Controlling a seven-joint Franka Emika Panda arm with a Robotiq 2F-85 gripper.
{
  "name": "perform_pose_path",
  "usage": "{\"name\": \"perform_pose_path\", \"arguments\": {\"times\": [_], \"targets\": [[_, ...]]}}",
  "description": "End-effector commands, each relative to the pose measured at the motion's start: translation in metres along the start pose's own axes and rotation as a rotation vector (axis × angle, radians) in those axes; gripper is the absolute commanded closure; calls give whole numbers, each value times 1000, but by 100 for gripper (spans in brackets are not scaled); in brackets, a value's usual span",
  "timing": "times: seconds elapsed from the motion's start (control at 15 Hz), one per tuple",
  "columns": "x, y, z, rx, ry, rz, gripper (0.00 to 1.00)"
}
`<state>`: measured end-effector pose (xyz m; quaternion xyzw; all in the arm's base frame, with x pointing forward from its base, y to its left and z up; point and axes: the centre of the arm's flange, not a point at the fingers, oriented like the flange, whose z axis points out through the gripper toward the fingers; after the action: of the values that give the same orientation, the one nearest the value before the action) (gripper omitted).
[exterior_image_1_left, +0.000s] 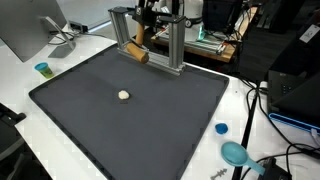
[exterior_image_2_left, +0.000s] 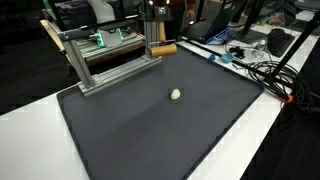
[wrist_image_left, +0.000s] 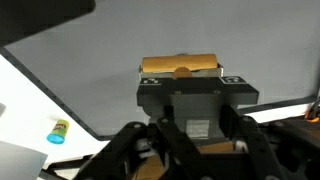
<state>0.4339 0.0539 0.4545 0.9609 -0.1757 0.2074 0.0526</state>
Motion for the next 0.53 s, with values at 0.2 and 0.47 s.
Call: {"name": "perform_pose_path", "arguments": {"times": [0.2,0.47], "targets": [[102,-69,43,-34,-32,-79,79],[119,-71,101,51,-159,-91,79]]}}
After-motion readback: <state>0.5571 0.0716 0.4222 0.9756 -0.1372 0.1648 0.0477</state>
